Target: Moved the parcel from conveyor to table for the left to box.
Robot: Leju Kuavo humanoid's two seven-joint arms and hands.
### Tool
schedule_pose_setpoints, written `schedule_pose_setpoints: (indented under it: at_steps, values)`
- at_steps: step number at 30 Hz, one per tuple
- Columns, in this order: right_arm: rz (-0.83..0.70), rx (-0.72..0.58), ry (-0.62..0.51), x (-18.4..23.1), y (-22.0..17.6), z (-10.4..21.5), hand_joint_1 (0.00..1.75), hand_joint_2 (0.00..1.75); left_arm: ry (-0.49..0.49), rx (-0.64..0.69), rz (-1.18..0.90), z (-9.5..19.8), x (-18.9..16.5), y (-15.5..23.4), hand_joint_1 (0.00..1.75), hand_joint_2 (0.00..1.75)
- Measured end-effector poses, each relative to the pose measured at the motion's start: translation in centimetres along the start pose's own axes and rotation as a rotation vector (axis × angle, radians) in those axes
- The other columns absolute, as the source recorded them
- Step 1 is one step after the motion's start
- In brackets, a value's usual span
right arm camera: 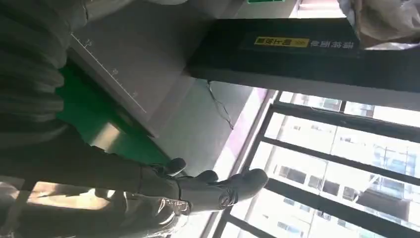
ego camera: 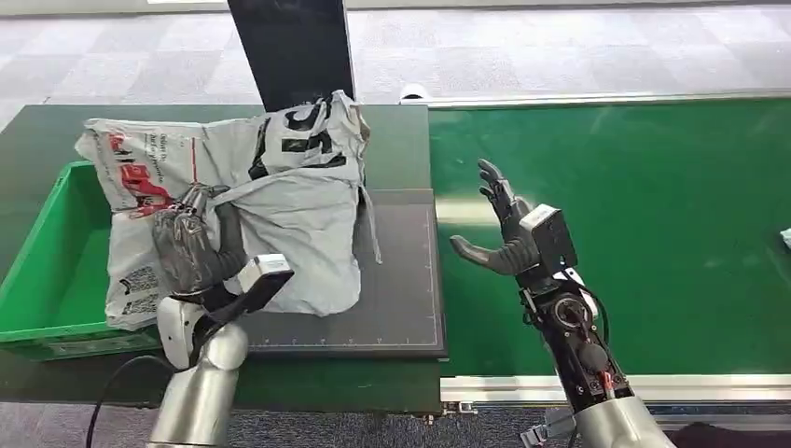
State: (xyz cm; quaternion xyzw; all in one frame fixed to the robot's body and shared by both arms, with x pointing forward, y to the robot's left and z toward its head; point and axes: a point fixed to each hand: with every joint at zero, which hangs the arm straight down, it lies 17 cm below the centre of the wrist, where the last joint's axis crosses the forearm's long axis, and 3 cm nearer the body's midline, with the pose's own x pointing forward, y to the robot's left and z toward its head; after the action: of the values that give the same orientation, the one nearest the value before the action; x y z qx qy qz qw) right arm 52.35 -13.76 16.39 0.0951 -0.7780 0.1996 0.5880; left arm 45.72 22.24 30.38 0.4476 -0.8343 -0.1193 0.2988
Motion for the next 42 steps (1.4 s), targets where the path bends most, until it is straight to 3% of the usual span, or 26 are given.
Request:
schedule_pose_setpoints:
  at_steps: [7, 9, 15, 20, 27, 28, 29, 37, 42]
  values:
    - [0.003, -0.001, -0.002, 0.0, -0.2, 0.1, 0.0, 1.75, 0.036, 0.039, -0.042, -0.6, -1.8, 1.7, 1.75, 1.75]
    - [0.002, 0.0, -0.003, 0.0, -0.2, 0.1, 0.0, 1.75, 0.097, 0.021, -0.116, -0.8, -3.5, 1.7, 1.75, 1.75]
    - [0.001, 0.001, 0.003, -0.1, -0.1, 0.2, 0.0, 1.75, 0.418, -0.024, -0.329, -1.5, -16.9, 3.2, 1.75, 1.75]
    - [0.01, 0.013, 0.007, -0.3, -0.2, 0.4, 0.0, 1.75, 0.662, -0.135, -0.462, 1.5, -27.0, 4.2, 1.75, 1.75]
    - [0.019, 0.028, 0.033, -1.5, 0.6, 1.4, 0.0, 1.75, 0.893, -0.475, -0.577, 7.0, -33.6, 1.6, 1.75, 1.75]
    - [0.02, 0.031, 0.035, -1.6, 0.7, 1.5, 0.0, 1.75, 0.916, -0.523, -0.565, 7.6, -34.0, 0.9, 1.62, 1.75]
    - [0.02, 0.034, 0.039, -1.8, 0.8, 1.6, 0.0, 1.75, 0.948, -0.562, -0.547, 8.3, -34.4, 0.5, 0.0, 1.75]
    - [0.025, 0.054, 0.058, -2.4, 1.4, 2.0, 0.0, 1.75, 1.055, -0.605, -0.495, 9.8, -35.6, 0.1, 0.0, 1.75]
    - [0.025, 0.047, 0.053, -2.2, 1.3, 2.1, 0.0, 1.75, 1.012, -0.492, -0.439, 8.3, -35.3, 0.6, 0.0, 1.75]
